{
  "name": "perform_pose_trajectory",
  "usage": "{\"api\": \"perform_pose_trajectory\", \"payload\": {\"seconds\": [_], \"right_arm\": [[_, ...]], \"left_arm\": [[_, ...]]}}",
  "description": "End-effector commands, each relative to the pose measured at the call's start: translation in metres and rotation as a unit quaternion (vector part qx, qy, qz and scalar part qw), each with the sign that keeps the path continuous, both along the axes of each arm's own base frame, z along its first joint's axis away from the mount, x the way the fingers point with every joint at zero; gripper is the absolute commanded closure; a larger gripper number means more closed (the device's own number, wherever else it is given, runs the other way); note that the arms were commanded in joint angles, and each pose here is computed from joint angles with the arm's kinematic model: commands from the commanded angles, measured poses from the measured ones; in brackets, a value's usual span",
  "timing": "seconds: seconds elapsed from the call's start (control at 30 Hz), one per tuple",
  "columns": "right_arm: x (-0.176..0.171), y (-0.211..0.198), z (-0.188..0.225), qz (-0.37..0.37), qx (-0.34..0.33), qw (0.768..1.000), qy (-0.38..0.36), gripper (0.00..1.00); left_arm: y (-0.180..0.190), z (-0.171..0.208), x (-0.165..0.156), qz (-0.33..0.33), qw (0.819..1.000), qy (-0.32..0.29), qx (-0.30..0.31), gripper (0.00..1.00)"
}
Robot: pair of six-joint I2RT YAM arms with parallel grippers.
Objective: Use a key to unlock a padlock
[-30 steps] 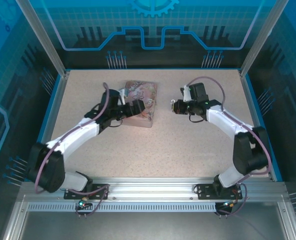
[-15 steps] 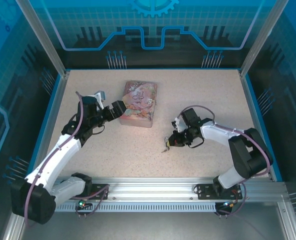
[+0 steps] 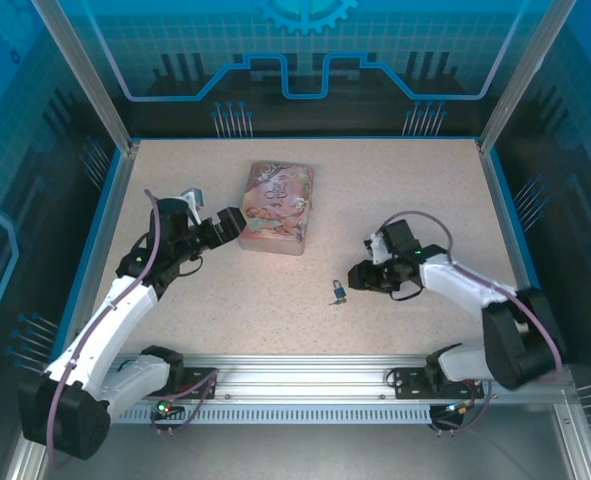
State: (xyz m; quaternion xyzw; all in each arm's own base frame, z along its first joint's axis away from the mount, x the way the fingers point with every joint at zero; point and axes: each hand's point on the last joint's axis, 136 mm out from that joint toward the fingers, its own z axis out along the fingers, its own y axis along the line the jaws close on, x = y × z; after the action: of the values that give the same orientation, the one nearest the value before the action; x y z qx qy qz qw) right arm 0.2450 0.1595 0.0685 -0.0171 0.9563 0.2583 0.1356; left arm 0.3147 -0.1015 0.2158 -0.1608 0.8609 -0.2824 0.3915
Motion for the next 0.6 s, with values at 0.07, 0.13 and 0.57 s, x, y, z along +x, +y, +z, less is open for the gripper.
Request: {"api": "perform_pose_trajectory", "payload": {"seconds": [0.07,0.13,0.57], "right_arm": [[0.025,-0.054,0.047,-0.069,-0.088,0.985,-0.131,0.33],[0.038,-0.075,0.064,-0.094,-0.12,0.971,-0.182,0.22],[0.104,-0.174,0.056,-0.206,-0.204,0.891,-0.349,0.0]], "left_arm": [[0.037,0.024,0.001,0.066,0.994,-0.048,0.067,0.01],[0.058,0.021,-0.001,0.108,0.987,-0.058,0.104,0.01],[0.125,-0.04,-0.011,0.209,0.926,-0.13,0.285,0.01]]}}
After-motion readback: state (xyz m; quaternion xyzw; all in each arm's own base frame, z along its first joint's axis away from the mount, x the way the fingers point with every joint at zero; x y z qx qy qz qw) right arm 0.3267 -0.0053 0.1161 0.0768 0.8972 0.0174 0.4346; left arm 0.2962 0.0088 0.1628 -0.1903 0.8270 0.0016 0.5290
